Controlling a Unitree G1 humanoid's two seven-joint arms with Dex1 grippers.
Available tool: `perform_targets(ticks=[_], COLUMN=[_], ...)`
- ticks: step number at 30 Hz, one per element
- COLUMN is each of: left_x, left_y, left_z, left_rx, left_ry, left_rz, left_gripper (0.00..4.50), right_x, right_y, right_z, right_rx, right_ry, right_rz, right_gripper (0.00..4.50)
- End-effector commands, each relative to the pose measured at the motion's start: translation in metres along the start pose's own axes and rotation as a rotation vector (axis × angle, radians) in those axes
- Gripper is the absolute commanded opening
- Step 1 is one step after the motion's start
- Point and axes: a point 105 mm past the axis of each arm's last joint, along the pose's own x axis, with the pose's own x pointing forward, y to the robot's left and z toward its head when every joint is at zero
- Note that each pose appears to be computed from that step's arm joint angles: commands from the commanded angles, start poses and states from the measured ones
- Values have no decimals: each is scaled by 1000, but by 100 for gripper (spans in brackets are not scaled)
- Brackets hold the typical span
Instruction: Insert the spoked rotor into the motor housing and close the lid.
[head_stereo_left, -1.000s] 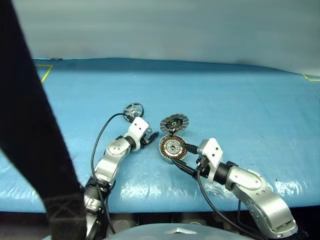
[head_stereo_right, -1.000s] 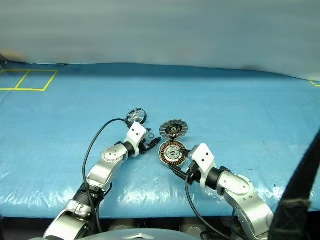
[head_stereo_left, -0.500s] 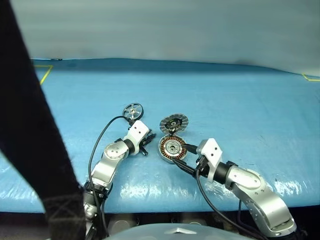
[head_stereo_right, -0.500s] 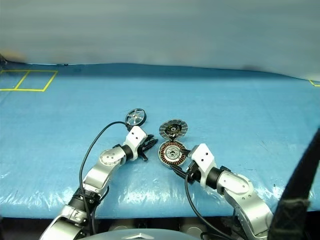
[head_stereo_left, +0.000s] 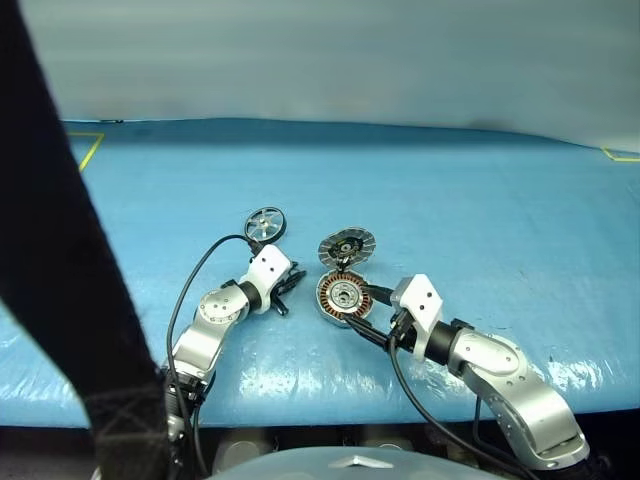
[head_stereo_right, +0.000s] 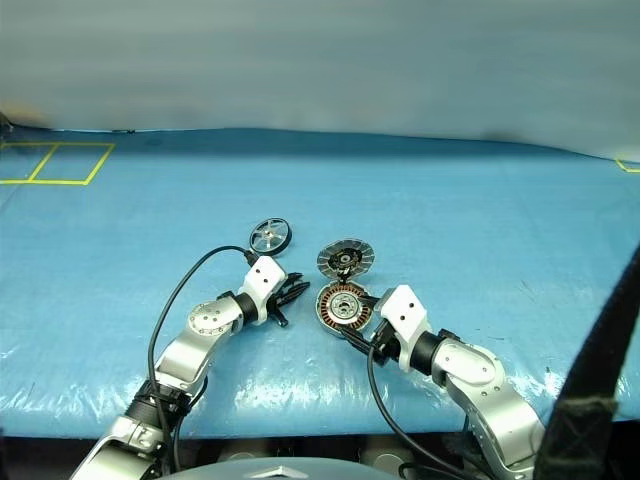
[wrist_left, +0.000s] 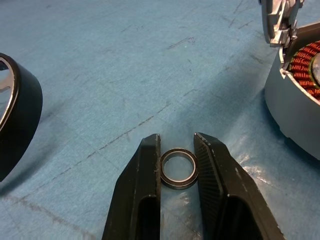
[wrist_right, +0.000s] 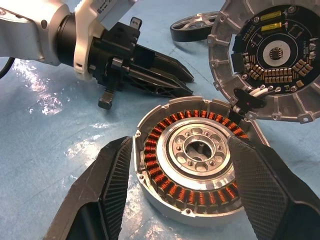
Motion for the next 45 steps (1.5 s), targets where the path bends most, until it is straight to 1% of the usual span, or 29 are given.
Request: perform_targets(ticks=[1,3,5,10,13,15,20,22,26,33,37,41,45], left_x=[-11,-26,-41,-61,-60,-54,-27,-20,-9,-7,-9,0,7], left_y=[-5,-14,-22,-26,-33,-41,-48,-48,-48,-64,-69,-66,-61], left_z=[3,30,44,59,71,77,66,64,57,65,68,57,52], left_rx=[-14,-46,-43,33,85,99,179,172,216,155,127,155,124], left_ry=[-70,-225,-290,-312,-331,-343,-298,-297,-274,-334,-354,-282,-256], left_rz=[-50,-146,-226,-317,-368,-407,-407,-398,-394,-486,-532,-489,-424], left_gripper=[68,68,68,68,68,68,68,68,68,68,68,68,68], right_x=[0,-2,-3,-9,-12,-15,-24,-27,-34,-36,-32,-30,-29], right_y=[0,0,1,6,9,8,-5,-6,-7,0,3,0,-2], right_z=[10,13,15,17,16,12,3,-3,-16,-26,-24,-21,-20], right_rx=[-19,-20,-21,-12,-8,-16,-14,-21,41,81,84,74,64], right_ry=[-42,-57,-62,-70,-64,-49,-87,-75,-48,-28,-34,-40,-40], right_rz=[0,-3,3,35,51,47,-53,-69,-107,-116,-107,-112,-120], right_gripper=[322,322,322,322,322,322,322,322,322,322,322,322,322])
